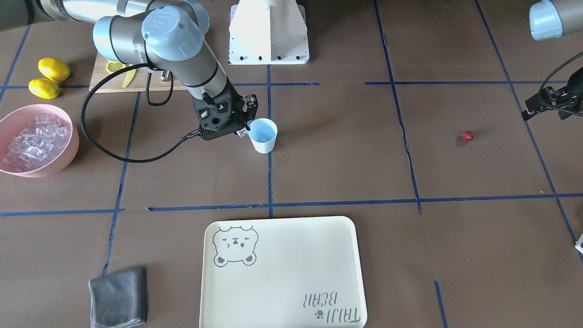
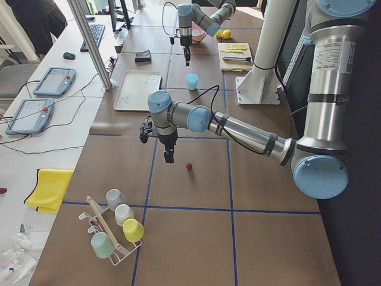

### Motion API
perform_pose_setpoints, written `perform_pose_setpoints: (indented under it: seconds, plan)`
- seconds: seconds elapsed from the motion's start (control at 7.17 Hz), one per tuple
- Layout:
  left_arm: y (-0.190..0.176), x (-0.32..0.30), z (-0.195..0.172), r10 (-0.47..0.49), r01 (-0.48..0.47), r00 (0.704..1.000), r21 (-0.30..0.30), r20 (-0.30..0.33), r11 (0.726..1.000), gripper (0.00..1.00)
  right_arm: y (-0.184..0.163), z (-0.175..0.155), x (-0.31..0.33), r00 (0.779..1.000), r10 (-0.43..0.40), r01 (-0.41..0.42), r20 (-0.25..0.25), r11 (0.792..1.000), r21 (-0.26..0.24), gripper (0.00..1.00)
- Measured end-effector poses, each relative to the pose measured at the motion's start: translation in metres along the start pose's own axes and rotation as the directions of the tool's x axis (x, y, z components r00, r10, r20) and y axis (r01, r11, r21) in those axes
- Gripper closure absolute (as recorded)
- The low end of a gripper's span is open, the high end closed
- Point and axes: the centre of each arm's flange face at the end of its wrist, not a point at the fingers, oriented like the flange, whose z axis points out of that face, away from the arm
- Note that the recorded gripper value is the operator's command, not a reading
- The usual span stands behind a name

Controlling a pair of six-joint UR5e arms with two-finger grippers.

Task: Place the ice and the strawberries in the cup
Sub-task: 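Carry the ice cube over the light-blue cup, then open the right gripper to drop the ice cube into the cup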

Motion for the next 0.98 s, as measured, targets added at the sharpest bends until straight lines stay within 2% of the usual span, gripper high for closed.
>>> perform_pose_setpoints:
  seconds: [0.28,0.42,0.56,0.7,0.98]
  plan:
    - [0.000,0.001,0.000,-0.001,0.001,1.000,-0.003,-0.008,1.000,0.00,0.017,0.019,-0.023,1.000,-0.015,0.015,-0.012,1.000,-0.010,0.97]
    - [0.001,0.001,0.000,-0.001,0.001,1.000,-0.006,-0.016,1.000,0.00,0.021,0.023,-0.029,1.000,-0.012,0.012,-0.028,1.000,-0.017,0.91]
    - [0.001,0.001,0.000,0.000,0.000,1.000,-0.007,-0.019,1.000,0.00,0.021,0.026,-0.032,0.999,-0.010,0.009,-0.043,1.000,-0.017,0.55]
    - [0.001,0.001,0.000,0.001,-0.001,1.000,-0.007,-0.020,1.000,0.00,0.019,0.029,-0.035,0.998,-0.008,0.007,-0.056,1.000,-0.012,0.03]
    - [0.001,0.001,0.000,0.001,-0.001,1.000,-0.007,-0.021,1.000,0.00,0.017,0.033,-0.035,0.998,0.002,-0.002,-0.069,1.000,-0.011,0.01]
